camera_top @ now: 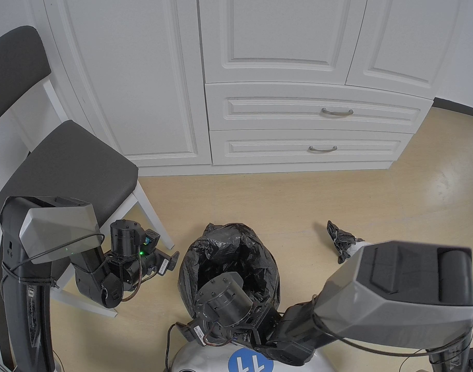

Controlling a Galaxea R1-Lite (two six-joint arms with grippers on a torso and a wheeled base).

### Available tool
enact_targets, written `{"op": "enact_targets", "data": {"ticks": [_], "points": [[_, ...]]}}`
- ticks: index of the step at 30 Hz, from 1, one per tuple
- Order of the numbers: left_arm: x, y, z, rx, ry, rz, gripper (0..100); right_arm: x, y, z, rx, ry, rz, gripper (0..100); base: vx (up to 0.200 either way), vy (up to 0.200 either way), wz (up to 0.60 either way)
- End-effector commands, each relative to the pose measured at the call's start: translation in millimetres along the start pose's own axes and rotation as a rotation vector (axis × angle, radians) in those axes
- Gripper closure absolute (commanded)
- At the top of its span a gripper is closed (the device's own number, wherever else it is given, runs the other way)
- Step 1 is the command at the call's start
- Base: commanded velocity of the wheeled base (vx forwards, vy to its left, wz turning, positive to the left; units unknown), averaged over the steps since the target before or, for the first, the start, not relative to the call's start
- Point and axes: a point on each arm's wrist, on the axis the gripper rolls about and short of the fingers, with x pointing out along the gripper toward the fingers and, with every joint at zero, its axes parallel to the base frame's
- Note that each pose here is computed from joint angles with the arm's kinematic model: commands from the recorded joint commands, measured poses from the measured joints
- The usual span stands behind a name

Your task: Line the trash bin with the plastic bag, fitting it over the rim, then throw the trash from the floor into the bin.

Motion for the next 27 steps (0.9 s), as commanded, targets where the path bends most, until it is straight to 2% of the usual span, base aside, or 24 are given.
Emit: {"op": "enact_targets", "data": {"ticks": [1,5,6,8,11,17,27], "points": [[-3.4,-7.8,2.3,0.006,-0.020,-0.015,0,-36.4,-10.9,28.0,0.028,-0.094,-0.078,0,0.000,0.000,0.00],[-11.4,-20.8,2.9,0.022,-0.042,-0.036,0,-33.5,-30.7,33.7,0.069,-0.118,-0.175,0,0.000,0.000,0.00],[-16.5,-28.2,4.1,0.031,-0.054,-0.053,0,-31.6,-42.8,33.9,0.091,-0.124,-0.232,0,0.000,0.000,0.00],[-21.9,-34.9,6.3,0.041,-0.065,-0.070,0,-28.8,-55.2,30.9,0.123,-0.120,-0.292,0,0.000,0.000,0.00],[-30.8,-45.6,9.1,0.053,-0.077,-0.103,0,-25.8,-69.5,28.6,0.169,-0.121,-0.356,0,0.000,0.000,0.00],[-31.3,-68.5,-2.4,0.085,-0.041,-0.153,0,-15.6,-86.1,18.0,0.196,-0.099,-0.440,0,0.000,0.000,0.00],[-8.7,-71.2,-23.2,0.092,0.026,-0.106,0,-18.3,-95.7,-1.1,0.224,-0.087,-0.472,0,0.000,0.000,0.00]]}}
